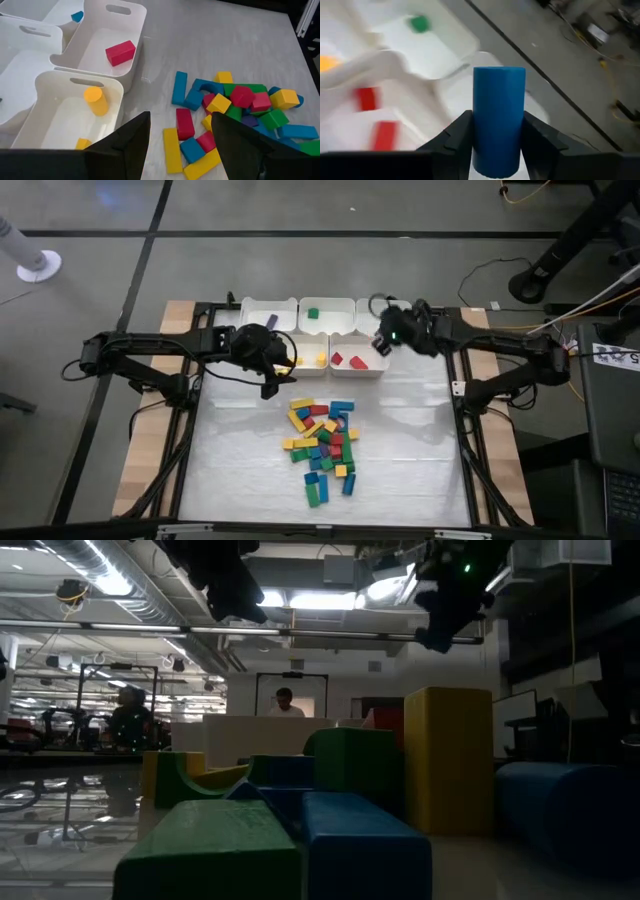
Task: Sort blocks
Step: Put the blue block into the top right bin, then put the yellow block into the bottom left bin
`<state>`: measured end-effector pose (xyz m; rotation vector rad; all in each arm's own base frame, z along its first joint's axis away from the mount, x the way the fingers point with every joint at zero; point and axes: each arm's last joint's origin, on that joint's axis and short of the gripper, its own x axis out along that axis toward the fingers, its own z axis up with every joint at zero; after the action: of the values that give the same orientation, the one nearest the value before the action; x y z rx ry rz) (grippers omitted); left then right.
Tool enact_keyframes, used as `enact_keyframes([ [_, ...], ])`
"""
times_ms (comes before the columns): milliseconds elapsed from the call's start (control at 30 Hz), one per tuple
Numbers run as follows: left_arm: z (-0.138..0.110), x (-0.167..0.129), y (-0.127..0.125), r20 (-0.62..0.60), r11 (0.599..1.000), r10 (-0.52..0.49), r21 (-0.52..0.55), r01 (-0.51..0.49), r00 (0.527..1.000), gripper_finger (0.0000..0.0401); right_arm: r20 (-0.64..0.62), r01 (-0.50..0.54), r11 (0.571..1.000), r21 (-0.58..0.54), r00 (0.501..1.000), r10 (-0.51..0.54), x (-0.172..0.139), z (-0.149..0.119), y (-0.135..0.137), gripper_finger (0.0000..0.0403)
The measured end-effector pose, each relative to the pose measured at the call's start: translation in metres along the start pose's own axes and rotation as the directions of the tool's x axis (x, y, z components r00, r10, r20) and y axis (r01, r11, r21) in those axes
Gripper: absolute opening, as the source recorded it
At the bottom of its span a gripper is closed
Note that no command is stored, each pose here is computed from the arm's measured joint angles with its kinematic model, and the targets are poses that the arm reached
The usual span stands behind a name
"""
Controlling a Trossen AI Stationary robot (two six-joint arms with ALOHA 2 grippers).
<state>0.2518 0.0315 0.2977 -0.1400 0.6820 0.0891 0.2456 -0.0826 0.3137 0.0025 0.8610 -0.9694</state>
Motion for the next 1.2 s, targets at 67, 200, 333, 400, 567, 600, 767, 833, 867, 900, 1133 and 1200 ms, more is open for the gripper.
enact_keyframes([
  [67, 0.000, 0.000, 0.000, 0.000, 1.000, 0.000, 0.003, 0.000, 1.000, 0.0198, -0.021, 0.034, 0.999, 0.015, 0.999, -0.033, 0.013, 0.004, -0.011, 0.0136],
  [200, 0.000, 0.000, 0.000, 0.002, 1.000, 0.001, 0.004, -0.001, 1.000, 0.0198, -0.043, 0.097, 0.992, 0.080, 0.995, -0.094, 0.035, 0.009, -0.030, 0.0136],
  [333, 0.000, 0.000, 0.000, 0.002, 1.000, 0.003, 0.004, -0.003, 1.000, 0.0198, -0.065, 0.091, 0.985, 0.147, 0.995, -0.082, 0.054, 0.013, -0.044, 0.0136],
  [400, 0.000, 0.000, 0.000, 0.002, 1.000, 0.003, 0.004, -0.003, 1.000, 0.0198, -0.074, 0.047, 0.983, 0.179, 0.997, -0.034, 0.062, 0.014, -0.049, 0.0136],
  [567, 0.000, 0.000, 0.000, 0.002, 1.000, 0.004, 0.004, -0.004, 1.000, 0.0198, -0.124, -0.045, 0.974, 0.223, 0.990, 0.074, 0.081, 0.011, -0.055, 0.0137],
  [600, 0.000, 0.000, 0.000, 0.003, 1.000, 0.008, 0.004, -0.008, 1.000, 0.0198, -0.133, -0.057, 0.972, 0.228, 0.987, 0.089, 0.084, 0.011, -0.055, 0.0138],
  [767, 0.000, 0.000, 0.002, 0.007, 0.998, 0.060, -0.001, -0.060, 0.998, 0.0198, -0.176, -0.075, 0.970, 0.232, 0.977, 0.118, 0.099, 0.008, -0.055, 0.0173],
  [833, 0.000, 0.000, 0.003, 0.009, 0.996, 0.085, -0.024, -0.085, 0.996, 0.0198, -0.191, -0.070, 0.971, 0.229, 0.975, 0.116, 0.104, 0.006, -0.054, 0.0196],
  [867, 0.000, 0.000, 0.003, 0.009, 0.995, 0.093, -0.044, -0.093, 0.996, 0.0198, -0.198, -0.068, 0.972, 0.227, 0.974, 0.114, 0.106, 0.006, -0.053, 0.0208],
  [900, 0.000, 0.000, 0.003, 0.010, 0.994, 0.097, -0.060, -0.097, 0.995, 0.0198, -0.203, -0.064, 0.973, 0.224, 0.973, 0.111, 0.107, 0.005, -0.052, 0.0218],
  [1133, 0.003, 0.000, 0.003, 0.032, 0.978, 0.098, -0.187, -0.090, 0.995, 0.0198, -0.211, -0.021, 0.982, 0.185, 0.976, 0.060, 0.110, 0.005, -0.052, 0.0261],
  [1200, 0.004, 0.000, 0.002, 0.043, 0.971, 0.094, -0.227, -0.082, 0.995, 0.0198, -0.212, -0.005, 0.984, 0.180, 0.976, 0.044, 0.110, 0.005, -0.052, 0.0263],
])
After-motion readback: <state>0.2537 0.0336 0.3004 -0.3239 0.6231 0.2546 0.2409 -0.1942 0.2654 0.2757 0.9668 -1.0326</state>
